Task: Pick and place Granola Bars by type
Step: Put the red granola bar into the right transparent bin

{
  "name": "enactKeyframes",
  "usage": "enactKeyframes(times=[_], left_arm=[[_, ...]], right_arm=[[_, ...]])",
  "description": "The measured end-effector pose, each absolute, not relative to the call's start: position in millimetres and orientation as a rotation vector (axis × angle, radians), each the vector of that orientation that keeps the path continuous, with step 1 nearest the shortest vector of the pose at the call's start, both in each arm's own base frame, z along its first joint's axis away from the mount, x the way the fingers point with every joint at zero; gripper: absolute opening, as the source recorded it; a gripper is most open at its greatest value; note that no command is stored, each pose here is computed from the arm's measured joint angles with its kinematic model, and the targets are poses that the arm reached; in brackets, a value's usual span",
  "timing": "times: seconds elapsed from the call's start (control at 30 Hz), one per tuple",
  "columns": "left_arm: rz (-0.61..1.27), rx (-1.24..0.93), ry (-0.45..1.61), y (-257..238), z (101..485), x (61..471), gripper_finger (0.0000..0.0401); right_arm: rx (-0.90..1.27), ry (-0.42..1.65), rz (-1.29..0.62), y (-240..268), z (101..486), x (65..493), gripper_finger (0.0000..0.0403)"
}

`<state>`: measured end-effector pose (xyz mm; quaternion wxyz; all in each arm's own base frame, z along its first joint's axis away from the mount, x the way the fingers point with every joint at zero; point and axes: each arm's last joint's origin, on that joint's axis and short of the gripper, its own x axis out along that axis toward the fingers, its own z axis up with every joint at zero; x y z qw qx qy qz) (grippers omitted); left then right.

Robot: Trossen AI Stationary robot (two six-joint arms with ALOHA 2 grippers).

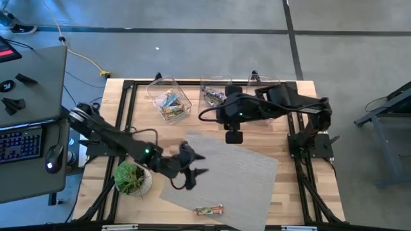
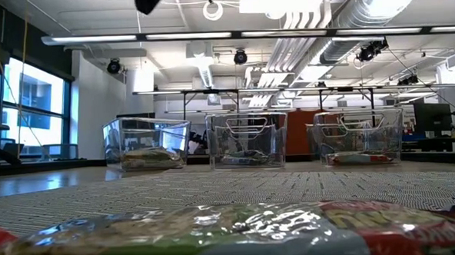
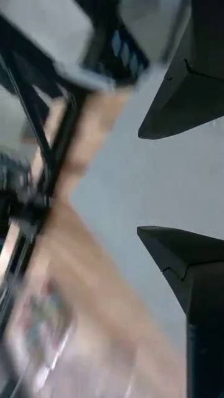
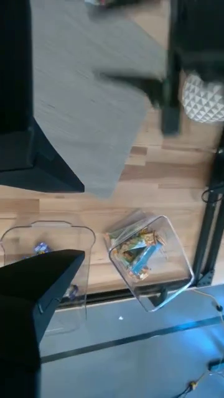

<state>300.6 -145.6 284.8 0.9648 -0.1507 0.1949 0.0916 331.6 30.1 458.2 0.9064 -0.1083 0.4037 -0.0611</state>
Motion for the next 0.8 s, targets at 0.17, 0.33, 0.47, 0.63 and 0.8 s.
enactKeyframes(times=[0.17, 0.33, 0.47, 0.63, 0.8], left_arm=[[-0.034, -0.424, 0.481, -163, 262, 318, 0.0233], [-0.178, -0.422, 0.686, -169, 240, 318, 0.0233], [-0.297, -0.45, 0.762, -174, 234, 318, 0.0233], [-0.315, -0.407, 0.781, -174, 230, 318, 0.0233], [-0.258, -0.407, 0.758, -173, 230, 319, 0.0233]], right_arm=[[-0.218, 0.856, -0.132, 30, 456, 331, 0.0142], [-0.214, 0.869, -0.118, 30, 455, 330, 0.0142], [-0.213, 0.88, -0.112, 30, 455, 329, 0.0142], [-0.215, 0.89, -0.111, 30, 454, 328, 0.0142], [-0.236, 0.891, -0.101, 30, 454, 328, 0.0142]])
